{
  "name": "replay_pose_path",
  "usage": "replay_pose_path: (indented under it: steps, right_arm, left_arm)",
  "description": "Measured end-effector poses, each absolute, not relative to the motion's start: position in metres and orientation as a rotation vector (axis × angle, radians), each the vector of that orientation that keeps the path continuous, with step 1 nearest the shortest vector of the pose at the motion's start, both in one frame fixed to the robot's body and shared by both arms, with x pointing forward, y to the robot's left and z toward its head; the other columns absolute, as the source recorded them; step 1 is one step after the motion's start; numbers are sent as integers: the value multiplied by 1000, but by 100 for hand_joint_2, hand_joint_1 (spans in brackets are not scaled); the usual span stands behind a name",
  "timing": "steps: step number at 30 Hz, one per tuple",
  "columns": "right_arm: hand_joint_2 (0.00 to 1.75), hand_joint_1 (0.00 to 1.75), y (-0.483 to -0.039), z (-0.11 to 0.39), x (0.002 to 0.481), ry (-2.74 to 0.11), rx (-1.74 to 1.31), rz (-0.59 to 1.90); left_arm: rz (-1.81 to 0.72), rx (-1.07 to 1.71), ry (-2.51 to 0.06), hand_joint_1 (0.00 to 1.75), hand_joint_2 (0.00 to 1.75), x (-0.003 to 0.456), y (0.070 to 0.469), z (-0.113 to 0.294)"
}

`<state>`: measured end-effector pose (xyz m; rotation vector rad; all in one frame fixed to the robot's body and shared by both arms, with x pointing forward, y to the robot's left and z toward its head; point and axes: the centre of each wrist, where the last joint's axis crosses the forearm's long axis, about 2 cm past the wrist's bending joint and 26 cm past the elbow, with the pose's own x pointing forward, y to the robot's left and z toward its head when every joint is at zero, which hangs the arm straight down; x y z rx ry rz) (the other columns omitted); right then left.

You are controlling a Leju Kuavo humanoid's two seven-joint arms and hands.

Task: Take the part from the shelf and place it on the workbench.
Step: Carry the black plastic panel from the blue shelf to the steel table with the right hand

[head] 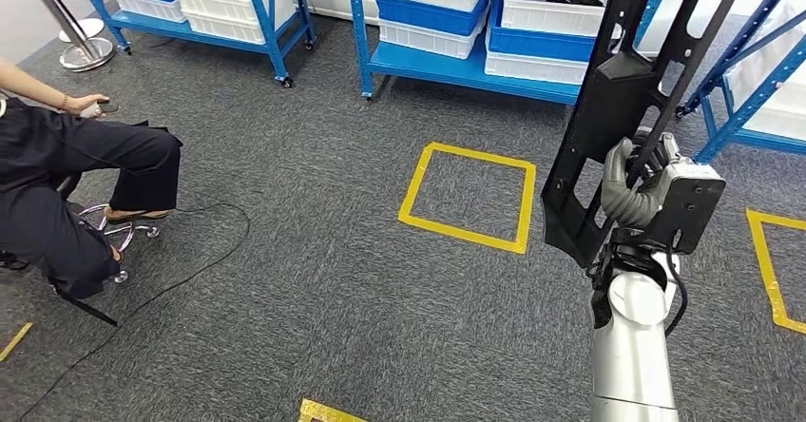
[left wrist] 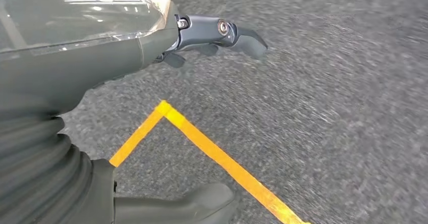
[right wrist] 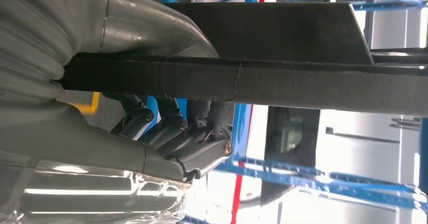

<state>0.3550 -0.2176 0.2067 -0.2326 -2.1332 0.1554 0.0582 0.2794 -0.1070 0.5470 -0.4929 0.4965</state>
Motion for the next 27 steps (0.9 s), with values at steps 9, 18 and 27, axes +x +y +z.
replay_pose_path:
  steps: [9,18,27]
  right_arm:
    - [175,175,-210,244,374,-2201,-81,101]
    - [175,175,-173,295,390,-2251,2,139]
    - [175,175,-104,344,397,-2279,175,191]
  left_arm:
    - [506,552,-479,0,175,61,279,-106]
    - [540,563,-452,0,175,64,278,-106]
    - [622,602,-396,0,175,61,278,-106]
